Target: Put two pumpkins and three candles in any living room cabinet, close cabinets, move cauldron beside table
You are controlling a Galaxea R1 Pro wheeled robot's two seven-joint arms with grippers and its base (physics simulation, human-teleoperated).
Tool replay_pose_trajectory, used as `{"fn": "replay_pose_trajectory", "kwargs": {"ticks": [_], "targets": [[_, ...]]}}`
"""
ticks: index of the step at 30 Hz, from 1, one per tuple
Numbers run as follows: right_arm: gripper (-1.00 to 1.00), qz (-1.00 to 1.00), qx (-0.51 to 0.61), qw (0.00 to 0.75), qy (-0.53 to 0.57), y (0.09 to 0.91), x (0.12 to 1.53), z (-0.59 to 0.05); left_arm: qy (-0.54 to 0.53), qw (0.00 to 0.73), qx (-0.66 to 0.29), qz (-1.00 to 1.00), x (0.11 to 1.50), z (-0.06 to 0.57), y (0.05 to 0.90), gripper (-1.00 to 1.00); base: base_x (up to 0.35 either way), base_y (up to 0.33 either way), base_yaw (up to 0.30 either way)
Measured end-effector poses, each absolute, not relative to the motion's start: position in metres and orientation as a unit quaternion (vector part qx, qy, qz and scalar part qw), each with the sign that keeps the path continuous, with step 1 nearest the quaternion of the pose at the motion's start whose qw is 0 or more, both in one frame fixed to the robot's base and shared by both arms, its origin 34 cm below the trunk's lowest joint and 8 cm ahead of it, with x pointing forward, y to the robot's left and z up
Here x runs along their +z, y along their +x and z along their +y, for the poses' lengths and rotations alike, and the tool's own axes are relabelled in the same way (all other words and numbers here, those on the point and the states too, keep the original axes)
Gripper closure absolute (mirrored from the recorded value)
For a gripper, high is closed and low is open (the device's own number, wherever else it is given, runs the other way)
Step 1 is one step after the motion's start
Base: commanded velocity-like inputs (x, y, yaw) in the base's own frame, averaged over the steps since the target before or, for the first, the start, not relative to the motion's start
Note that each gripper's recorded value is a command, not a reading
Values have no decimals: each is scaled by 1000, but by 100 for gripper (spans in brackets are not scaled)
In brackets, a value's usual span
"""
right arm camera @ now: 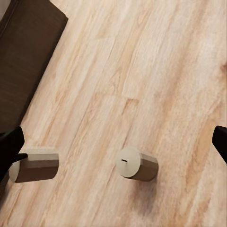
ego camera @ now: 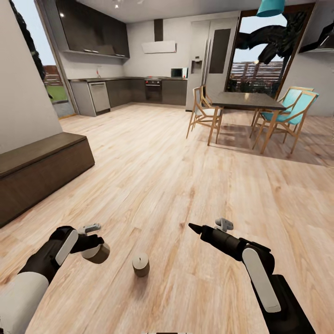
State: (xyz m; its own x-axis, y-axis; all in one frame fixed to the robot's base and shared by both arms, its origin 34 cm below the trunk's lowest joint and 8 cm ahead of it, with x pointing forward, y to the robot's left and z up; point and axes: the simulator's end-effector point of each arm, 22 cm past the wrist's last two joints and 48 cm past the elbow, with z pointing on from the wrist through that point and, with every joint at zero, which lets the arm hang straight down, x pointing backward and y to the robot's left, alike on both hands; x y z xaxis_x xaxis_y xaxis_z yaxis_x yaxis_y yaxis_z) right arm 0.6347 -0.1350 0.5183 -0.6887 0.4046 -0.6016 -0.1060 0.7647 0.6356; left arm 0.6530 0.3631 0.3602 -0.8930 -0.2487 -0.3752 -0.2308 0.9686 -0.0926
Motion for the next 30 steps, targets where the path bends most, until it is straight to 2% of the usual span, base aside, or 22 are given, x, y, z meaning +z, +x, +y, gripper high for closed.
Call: {"fn": "replay_pose_trajectory", "kwargs": {"ticks": [16, 24, 30], "targets": [[-100, 853, 321, 403, 85, 633, 543, -139, -117, 225, -32, 967, 412, 361, 668, 100, -56, 47, 6], [-100, 853, 321, 403, 86, 633, 543, -138, -94, 286, -39, 953, 459, 348, 695, 100, -12, 11, 222], [-100, 853, 319, 403, 86, 633, 543, -140, -89, 292, -38, 951, 466, 345, 697, 100, 108, 21, 219]]}}
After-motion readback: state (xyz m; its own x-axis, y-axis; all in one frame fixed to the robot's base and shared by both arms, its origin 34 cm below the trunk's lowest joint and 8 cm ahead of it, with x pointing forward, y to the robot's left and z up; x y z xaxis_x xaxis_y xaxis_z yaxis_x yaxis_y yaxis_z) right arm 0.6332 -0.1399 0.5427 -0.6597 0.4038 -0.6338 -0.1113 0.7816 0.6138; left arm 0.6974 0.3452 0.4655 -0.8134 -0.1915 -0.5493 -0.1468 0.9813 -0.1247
